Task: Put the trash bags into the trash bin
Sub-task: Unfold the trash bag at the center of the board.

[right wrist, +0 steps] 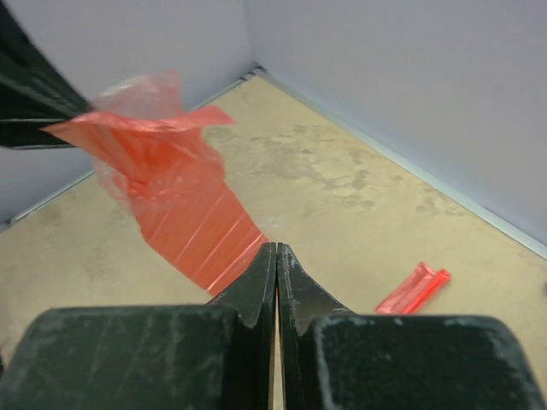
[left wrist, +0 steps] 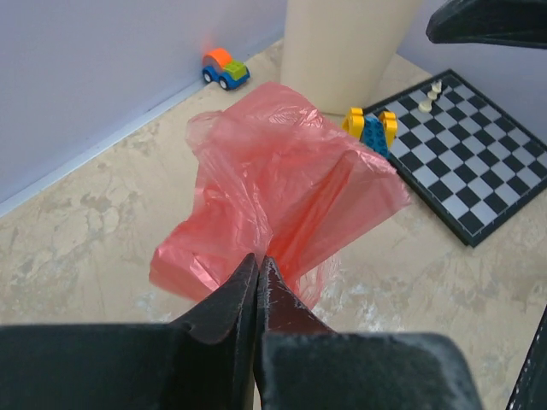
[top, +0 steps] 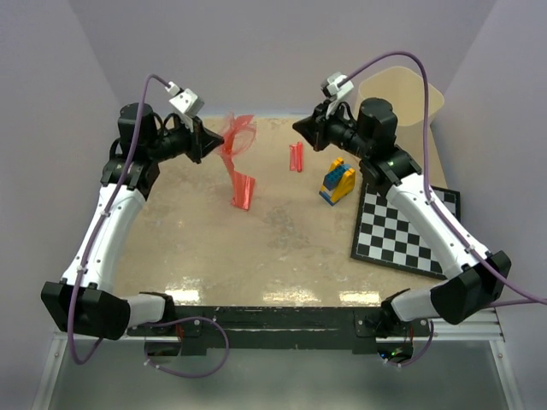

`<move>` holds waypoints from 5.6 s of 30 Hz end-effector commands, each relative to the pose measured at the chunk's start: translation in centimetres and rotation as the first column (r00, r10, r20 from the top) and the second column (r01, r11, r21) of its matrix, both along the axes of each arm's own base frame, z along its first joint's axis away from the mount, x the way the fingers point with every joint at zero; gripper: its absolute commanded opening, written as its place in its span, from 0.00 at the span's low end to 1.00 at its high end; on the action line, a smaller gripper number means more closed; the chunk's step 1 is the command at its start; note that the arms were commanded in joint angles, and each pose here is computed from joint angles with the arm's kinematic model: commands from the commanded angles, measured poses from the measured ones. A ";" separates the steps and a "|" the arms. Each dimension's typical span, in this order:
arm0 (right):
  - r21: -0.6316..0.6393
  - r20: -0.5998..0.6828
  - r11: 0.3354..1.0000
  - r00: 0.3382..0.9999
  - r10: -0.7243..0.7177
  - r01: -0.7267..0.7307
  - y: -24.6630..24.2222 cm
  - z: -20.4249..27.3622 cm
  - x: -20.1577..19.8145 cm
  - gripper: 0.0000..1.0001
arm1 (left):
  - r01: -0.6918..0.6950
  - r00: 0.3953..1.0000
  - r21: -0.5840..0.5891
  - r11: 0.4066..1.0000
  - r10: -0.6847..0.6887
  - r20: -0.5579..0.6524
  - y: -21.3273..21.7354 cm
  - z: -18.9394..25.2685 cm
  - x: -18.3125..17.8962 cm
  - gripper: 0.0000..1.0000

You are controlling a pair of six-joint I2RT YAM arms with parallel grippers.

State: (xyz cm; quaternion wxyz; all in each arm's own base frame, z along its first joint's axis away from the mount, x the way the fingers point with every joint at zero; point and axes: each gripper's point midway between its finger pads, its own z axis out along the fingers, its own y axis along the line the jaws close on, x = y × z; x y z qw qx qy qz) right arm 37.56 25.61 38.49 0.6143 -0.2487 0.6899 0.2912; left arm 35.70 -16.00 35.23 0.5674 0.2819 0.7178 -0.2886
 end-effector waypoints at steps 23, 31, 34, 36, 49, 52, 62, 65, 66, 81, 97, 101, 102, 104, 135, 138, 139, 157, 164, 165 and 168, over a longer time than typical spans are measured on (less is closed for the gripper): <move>0.239 -0.013 0.831 0.854 0.521 -0.503 10.7 0.3 -3.2 0.75 | 0.217 0.976 -0.111 0.970 -0.212 0.053 -2.8 3.0 -4.5 0.00; 0.253 -0.036 0.873 0.897 0.440 -0.418 10.1 -0.2 -1.2 0.00 | 0.181 0.983 -0.070 0.981 -0.178 0.048 -2.1 2.2 -5.1 0.00; 0.217 -0.088 0.963 0.979 0.182 -0.159 7.1 -0.7 2.1 0.00 | 0.086 0.996 -0.039 0.996 -0.085 0.042 -0.9 1.6 -4.6 0.00; 0.204 -0.104 0.976 0.990 0.095 -0.073 5.5 -0.8 3.1 0.00 | 0.038 0.998 -0.007 0.999 -0.038 0.048 -0.1 0.9 -4.4 0.00; 0.123 -0.058 0.971 0.976 0.211 -0.203 6.3 -1.3 0.2 0.00 | 0.115 0.946 0.069 0.991 -0.130 0.297 -1.9 5.4 -5.0 0.77; 0.130 -0.065 0.971 0.976 0.208 -0.199 6.3 -1.3 0.1 0.00 | 0.145 0.922 0.164 0.976 -0.194 0.336 -3.4 5.3 -5.1 0.79; 0.125 -0.046 0.967 0.972 0.229 -0.222 6.7 -0.7 -0.1 0.00 | 0.154 0.929 0.286 0.946 -0.237 0.285 -6.7 2.6 -0.6 0.55; 0.122 -0.046 0.969 0.974 0.223 -0.216 6.5 -0.9 -0.1 0.00 | 0.173 0.923 0.289 0.942 -0.258 0.287 -7.3 2.8 -0.1 0.45; 0.118 -0.047 0.970 0.975 0.219 -0.212 6.4 -1.0 -0.1 0.00 | 0.176 0.922 0.291 0.940 -0.261 0.287 -7.3 2.8 0.0 0.42; 0.123 -0.150 0.992 0.988 0.039 -0.020 0.7 -3.2 2.7 0.00 | -0.362 0.908 0.260 0.895 0.276 0.314 3.0 1.7 3.9 0.00; 0.102 -0.157 0.993 0.985 0.071 -0.056 -0.8 -3.7 1.8 0.00 | 0.056 0.959 0.152 0.987 -0.095 0.268 -2.8 1.8 -0.6 0.48; 0.107 -0.148 0.992 0.985 0.084 -0.068 -0.4 -3.2 1.8 0.00 | 0.119 0.916 0.188 0.975 -0.181 0.358 -4.7 3.6 -1.3 0.62; 0.111 -0.146 0.991 0.985 0.093 -0.077 -0.2 -3.0 1.6 0.00 | 0.140 0.911 0.194 0.971 -0.203 0.358 -5.3 3.8 -1.5 0.64; 0.112 -0.143 0.990 0.984 0.104 -0.088 0.1 -2.9 1.4 0.00 | 0.183 0.907 0.220 0.958 -0.251 0.339 -6.6 3.4 -1.5 0.65; 0.119 -0.184 0.993 0.982 0.035 -0.013 -3.8 -3.2 2.0 0.00 | 0.071 0.984 0.364 0.929 -0.125 0.130 -2.7 -4.3 3.9 0.00; 0.125 -0.195 0.992 0.980 0.046 -0.021 -3.9 -3.6 1.8 0.00 | 0.057 0.993 0.326 0.944 -0.088 0.082 -1.6 -4.8 4.3 0.00; 0.129 -0.195 0.991 0.979 0.053 -0.028 -3.8 -3.6 1.6 0.00 | 0.065 0.993 0.315 0.947 -0.091 0.071 -1.7 -4.9 4.2 0.00; -0.121 0.058 0.963 0.967 0.248 -0.239 2.6 -2.3 0.1 0.95 | 0.155 0.983 0.221 0.963 -0.172 0.061 -3.4 -2.7 2.7 0.00; -0.251 0.085 0.928 0.949 0.303 -0.274 3.9 -3.1 2.8 0.98 | 0.158 0.980 0.262 0.952 -0.184 0.079 -3.1 -2.1 2.3 0.00; -0.277 0.060 0.913 0.942 0.329 -0.301 4.2 -4.0 3.0 0.98 | 0.158 0.979 0.262 0.952 -0.186 0.083 -3.1 -1.9 2.3 0.00; -0.322 0.002 0.875 0.924 0.381 -0.360 5.0 -6.4 3.0 0.98 | 0.167 0.976 0.264 0.950 -0.197 0.091 -3.2 -1.4 2.0 0.00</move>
